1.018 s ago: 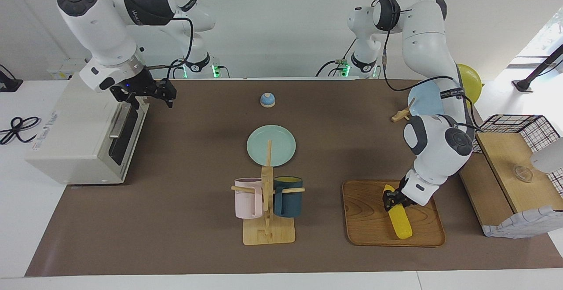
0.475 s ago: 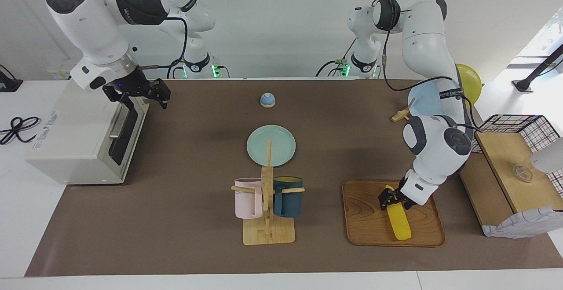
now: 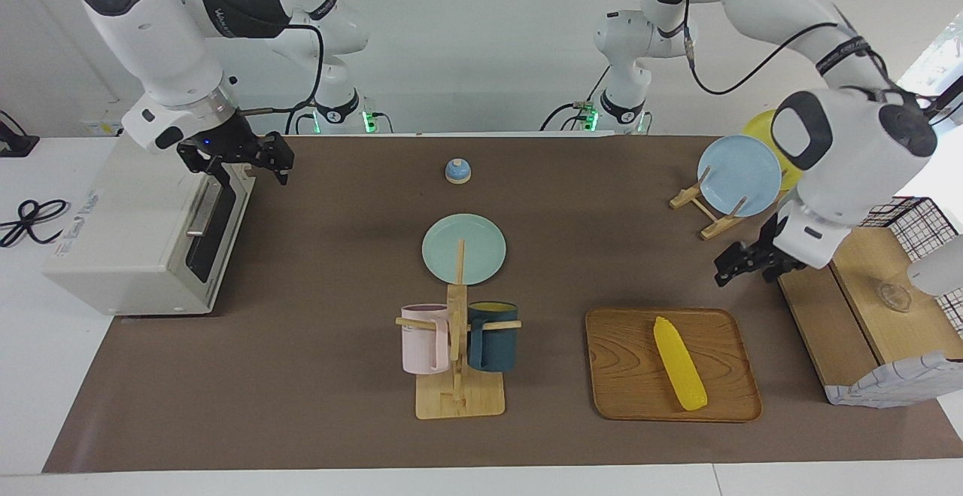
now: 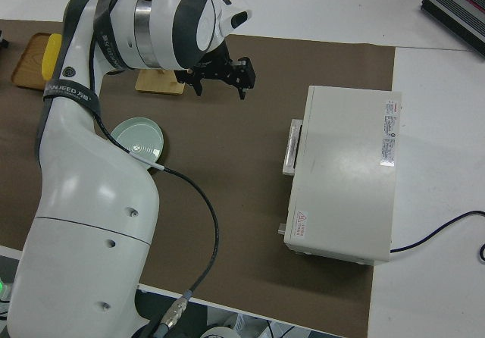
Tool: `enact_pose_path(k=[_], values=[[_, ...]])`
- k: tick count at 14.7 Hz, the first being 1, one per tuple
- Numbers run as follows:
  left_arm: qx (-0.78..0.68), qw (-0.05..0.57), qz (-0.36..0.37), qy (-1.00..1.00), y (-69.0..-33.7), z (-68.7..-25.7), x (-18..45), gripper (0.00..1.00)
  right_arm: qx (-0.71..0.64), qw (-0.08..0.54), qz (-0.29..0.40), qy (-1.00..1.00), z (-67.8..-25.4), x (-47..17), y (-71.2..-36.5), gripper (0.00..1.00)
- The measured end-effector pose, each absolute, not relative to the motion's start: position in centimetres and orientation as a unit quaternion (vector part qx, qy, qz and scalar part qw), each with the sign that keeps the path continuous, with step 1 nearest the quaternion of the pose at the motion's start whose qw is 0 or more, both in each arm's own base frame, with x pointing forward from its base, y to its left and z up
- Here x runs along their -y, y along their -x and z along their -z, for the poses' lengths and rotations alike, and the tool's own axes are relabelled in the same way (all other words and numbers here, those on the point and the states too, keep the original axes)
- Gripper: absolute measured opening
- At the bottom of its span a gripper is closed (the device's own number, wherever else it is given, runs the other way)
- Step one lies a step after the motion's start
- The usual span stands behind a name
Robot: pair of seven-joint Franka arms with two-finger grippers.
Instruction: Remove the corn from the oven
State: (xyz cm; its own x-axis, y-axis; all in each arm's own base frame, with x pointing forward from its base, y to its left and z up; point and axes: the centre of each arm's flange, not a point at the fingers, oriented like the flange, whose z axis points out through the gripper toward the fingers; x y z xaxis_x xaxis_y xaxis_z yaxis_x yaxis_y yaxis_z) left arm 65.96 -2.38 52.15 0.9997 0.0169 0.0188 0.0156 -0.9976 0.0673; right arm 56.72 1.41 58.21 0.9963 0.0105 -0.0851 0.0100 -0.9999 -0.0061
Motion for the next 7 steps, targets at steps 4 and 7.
enact_pose_path(k=[4, 7], values=[[-0.001, 0.027, 0.033, -0.999, -58.6, -61.4, 1.3, 1.00, 0.006, 0.003, -0.042, 0.999, -58.3, -1.5, -56.7, 1.00], [0.001, 0.031, 0.066, -0.997, -54.4, -64.3, 0.8, 1.00, 0.007, 0.003, -0.041, 0.999, -58.3, -1.6, -56.7, 1.00]])
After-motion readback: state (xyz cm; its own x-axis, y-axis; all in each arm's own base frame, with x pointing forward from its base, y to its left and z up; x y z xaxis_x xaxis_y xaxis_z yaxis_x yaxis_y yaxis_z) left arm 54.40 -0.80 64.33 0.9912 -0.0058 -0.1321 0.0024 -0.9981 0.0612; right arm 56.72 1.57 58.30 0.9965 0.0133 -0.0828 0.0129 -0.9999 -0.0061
